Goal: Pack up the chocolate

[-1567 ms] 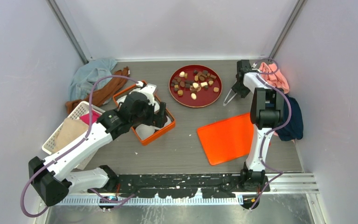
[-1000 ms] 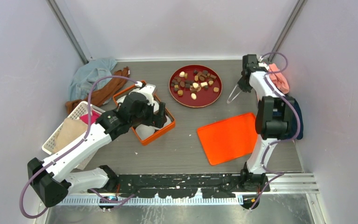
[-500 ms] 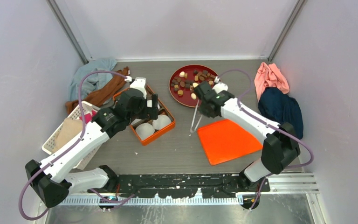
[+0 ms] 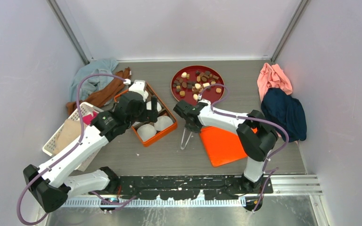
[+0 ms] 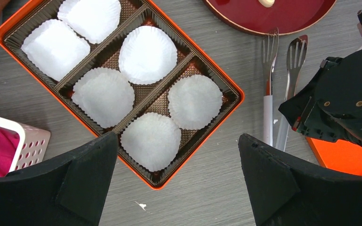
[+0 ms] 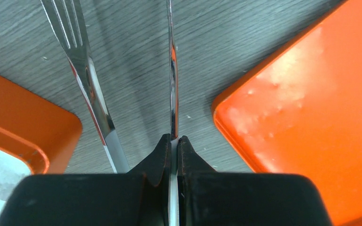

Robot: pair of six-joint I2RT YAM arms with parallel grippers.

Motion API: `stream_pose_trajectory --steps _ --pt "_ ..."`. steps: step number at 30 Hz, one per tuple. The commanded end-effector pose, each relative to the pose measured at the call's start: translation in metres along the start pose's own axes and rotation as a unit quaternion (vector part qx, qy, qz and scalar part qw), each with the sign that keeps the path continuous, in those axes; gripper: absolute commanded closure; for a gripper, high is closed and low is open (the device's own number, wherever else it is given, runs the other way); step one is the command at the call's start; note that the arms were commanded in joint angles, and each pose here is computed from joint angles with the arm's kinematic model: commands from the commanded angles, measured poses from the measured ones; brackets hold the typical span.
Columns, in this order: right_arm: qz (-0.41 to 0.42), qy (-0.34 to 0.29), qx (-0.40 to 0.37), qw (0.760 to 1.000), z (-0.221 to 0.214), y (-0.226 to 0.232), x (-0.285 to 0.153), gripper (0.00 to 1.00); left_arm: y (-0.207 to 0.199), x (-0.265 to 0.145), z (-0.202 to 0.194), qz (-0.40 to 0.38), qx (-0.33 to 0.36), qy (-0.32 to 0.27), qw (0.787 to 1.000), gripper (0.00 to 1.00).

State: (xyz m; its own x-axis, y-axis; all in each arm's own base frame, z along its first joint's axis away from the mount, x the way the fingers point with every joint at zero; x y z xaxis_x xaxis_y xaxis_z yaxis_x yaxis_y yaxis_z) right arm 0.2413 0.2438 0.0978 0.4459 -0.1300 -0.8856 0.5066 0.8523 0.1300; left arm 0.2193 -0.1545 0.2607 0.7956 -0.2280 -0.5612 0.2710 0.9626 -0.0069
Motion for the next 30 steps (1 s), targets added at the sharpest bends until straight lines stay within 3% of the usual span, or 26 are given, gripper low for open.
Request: stream_pose_trajectory --steps 1,2,5,9,13,20,25,30 --pt "0.055 0.003 0.049 0.997 0.004 0.026 -0.008 0.91 0.003 -0.002 0.008 0.009 -0.012 -0.027 1.000 0.00" --pt "0.058 0.006 0.050 0.997 0.003 0.027 -0.008 0.83 0.002 -0.001 0.009 0.009 -0.011 -0.027 1.000 0.00" --pt "0.067 0.005 0.055 0.996 0.005 0.028 -0.012 0.46 -0.001 0.003 0.009 0.008 -0.009 -0.030 0.999 0.00" --pt "0.078 -0.003 0.056 0.995 0.011 0.025 -0.022 0.31 -0.003 0.006 0.011 0.010 -0.008 -0.037 0.999 0.00" --pt "0.104 -0.035 0.056 0.992 0.030 0.015 -0.052 0.30 -0.008 0.007 0.017 0.016 -0.001 -0.031 0.999 0.00" --pt "0.087 -0.229 0.061 0.968 0.123 -0.047 -0.114 0.14 -0.077 0.013 0.002 0.015 0.102 0.023 0.994 0.01" --pt "0.063 -0.234 0.130 0.961 0.172 -0.106 -0.107 0.14 -0.123 0.026 -0.039 -0.004 0.115 0.094 0.989 0.05" --pt "0.048 -0.251 0.134 0.957 0.186 -0.133 -0.110 0.11 -0.150 0.048 -0.072 0.005 0.123 0.138 0.983 0.05"
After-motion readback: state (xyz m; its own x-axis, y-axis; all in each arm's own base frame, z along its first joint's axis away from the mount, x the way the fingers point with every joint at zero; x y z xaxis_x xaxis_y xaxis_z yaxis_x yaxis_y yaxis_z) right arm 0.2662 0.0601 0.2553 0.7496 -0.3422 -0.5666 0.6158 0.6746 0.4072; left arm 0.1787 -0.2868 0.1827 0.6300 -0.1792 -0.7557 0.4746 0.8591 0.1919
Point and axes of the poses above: each gripper's point midway between its finger pads, its own x axis out along the fingers, its own y axis along the line the jaws close on, z = x × y, the point moved 6 cm from there along -x, back along the fingers, and after that the axes turned 8 degrees about x, right-handed, at the moved point
